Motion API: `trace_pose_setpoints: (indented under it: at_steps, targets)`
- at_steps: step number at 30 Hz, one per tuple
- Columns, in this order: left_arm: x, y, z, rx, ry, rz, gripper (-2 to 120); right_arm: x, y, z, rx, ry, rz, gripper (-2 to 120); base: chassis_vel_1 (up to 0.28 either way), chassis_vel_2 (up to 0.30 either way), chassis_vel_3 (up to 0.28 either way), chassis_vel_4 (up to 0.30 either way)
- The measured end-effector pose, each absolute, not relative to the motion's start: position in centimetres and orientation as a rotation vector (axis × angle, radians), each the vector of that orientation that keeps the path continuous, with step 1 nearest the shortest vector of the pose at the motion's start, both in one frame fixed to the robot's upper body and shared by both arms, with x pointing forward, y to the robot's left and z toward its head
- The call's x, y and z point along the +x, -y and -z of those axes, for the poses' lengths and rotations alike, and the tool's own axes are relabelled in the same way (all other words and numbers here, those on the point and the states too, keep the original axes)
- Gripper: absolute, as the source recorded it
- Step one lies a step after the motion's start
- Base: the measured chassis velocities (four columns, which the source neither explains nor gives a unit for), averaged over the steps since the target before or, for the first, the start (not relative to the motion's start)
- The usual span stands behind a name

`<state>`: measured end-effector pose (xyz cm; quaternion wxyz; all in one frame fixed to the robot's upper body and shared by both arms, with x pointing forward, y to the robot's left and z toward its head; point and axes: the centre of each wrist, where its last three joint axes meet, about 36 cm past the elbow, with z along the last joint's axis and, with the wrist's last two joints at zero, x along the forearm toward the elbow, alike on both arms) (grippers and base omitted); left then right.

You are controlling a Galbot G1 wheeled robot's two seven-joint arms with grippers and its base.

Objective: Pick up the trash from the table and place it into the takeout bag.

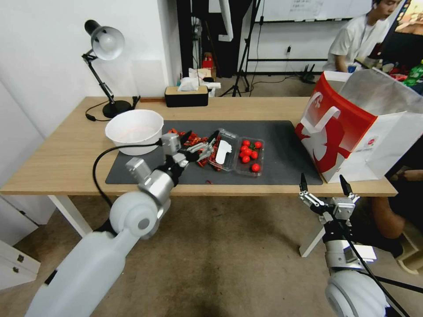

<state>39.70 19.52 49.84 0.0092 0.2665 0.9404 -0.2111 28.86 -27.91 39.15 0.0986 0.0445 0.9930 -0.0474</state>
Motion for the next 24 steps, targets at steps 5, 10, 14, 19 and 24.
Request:
trace_pose_setpoints:
  at_steps: [5,10,14,19,24]
  targets:
    - [38.2,-20.2,-48.8,0.777,-2.941,0.646,100,28.7,27.8,-39.0,0.131,-2.937,0.142,100,0.000,0.000,0.000,0.000]
    - [36.4,-22.4,-47.8,0.651,-2.935,0.560,100,28.6,27.8,-39.0,0.128,-2.939,0.149,100,0.000,0.000,0.000,0.000]
    - [35.2,-23.9,-46.5,0.566,-2.924,0.432,100,28.5,27.8,-38.9,0.126,-2.942,0.152,100,0.000,0.000,0.000,0.000]
    - [33.7,-25.1,-45.5,0.462,-2.915,0.326,100,28.5,27.6,-38.8,0.118,-2.943,0.154,100,0.000,0.000,0.000,0.000]
    - [32.3,-26.1,-44.3,0.369,-2.910,0.229,100,28.4,27.5,-38.7,0.115,-2.945,0.154,100,0.000,0.000,0.000,0.000]
